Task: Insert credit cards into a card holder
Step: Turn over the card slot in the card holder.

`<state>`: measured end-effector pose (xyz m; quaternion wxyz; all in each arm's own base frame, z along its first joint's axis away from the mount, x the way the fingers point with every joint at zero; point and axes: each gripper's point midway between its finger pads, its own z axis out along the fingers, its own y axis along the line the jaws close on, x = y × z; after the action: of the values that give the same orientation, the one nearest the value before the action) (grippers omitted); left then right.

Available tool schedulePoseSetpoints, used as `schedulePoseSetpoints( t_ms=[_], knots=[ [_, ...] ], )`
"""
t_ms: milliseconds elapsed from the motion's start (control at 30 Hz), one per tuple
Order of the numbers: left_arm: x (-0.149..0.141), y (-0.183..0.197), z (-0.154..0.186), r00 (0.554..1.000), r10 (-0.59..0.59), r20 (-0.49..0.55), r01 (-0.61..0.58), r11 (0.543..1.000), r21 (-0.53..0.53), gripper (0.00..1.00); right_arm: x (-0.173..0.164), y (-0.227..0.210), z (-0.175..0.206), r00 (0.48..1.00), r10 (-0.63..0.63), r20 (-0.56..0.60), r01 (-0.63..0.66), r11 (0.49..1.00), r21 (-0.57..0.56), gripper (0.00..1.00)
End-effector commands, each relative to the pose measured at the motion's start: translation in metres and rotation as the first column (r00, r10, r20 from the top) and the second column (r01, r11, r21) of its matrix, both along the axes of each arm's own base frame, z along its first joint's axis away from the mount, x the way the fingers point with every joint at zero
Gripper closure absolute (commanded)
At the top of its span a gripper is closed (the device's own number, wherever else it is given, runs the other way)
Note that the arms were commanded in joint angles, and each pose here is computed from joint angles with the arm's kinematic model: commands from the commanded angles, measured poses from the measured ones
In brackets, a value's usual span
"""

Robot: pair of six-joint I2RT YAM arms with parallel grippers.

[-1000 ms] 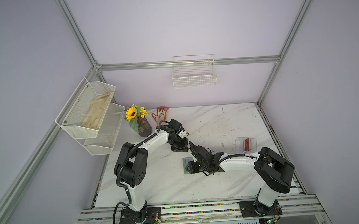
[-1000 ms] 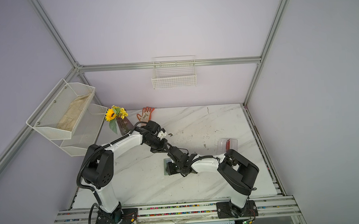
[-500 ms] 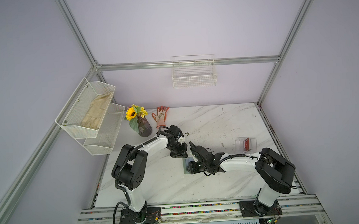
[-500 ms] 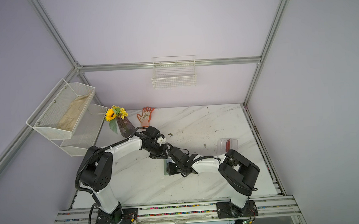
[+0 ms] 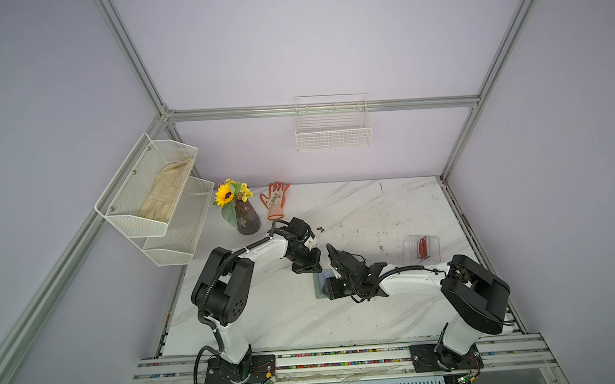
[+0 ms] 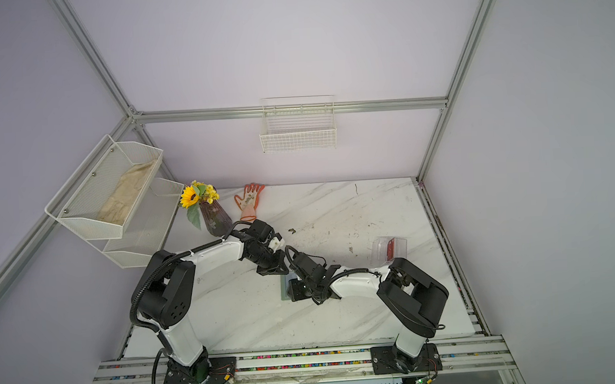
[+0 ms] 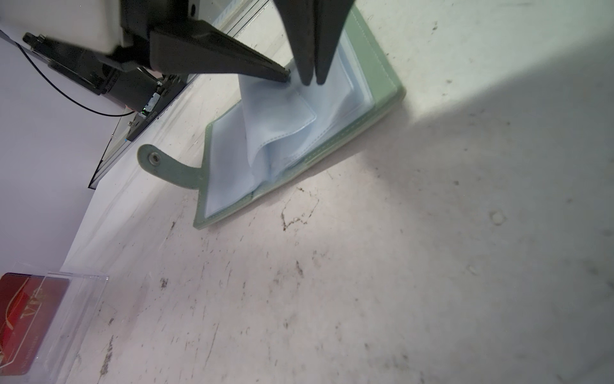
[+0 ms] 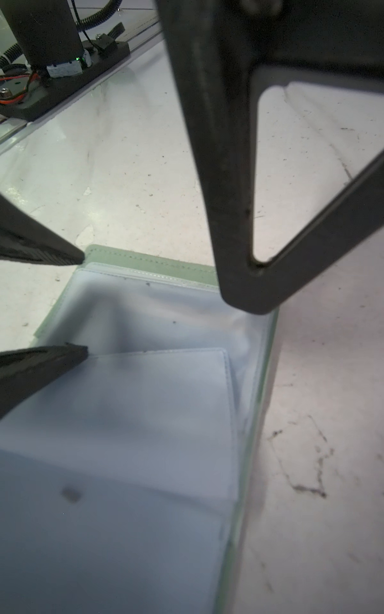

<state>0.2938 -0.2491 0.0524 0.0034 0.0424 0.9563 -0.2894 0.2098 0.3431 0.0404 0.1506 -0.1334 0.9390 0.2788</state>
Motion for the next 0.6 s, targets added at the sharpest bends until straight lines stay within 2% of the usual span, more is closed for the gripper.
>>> schedulePoseSetpoints(
  t_ms=[0,567],
  knots=[
    [-0.011,0.001,-0.013,0.999,0.004,-0.045,-0.005,1.0,-0.008,1.0,-0.007,-0.014,-0.009,0.999,-0.026,-0.025,0.024,0.998,-0.049,0.56],
    [-0.019,0.005,-0.036,0.997,0.013,-0.081,-0.012,1.0,0.016,1.0,-0.004,-0.016,-0.005,0.999,-0.047,-0.017,0.046,0.998,-0.045,0.56]
  ],
)
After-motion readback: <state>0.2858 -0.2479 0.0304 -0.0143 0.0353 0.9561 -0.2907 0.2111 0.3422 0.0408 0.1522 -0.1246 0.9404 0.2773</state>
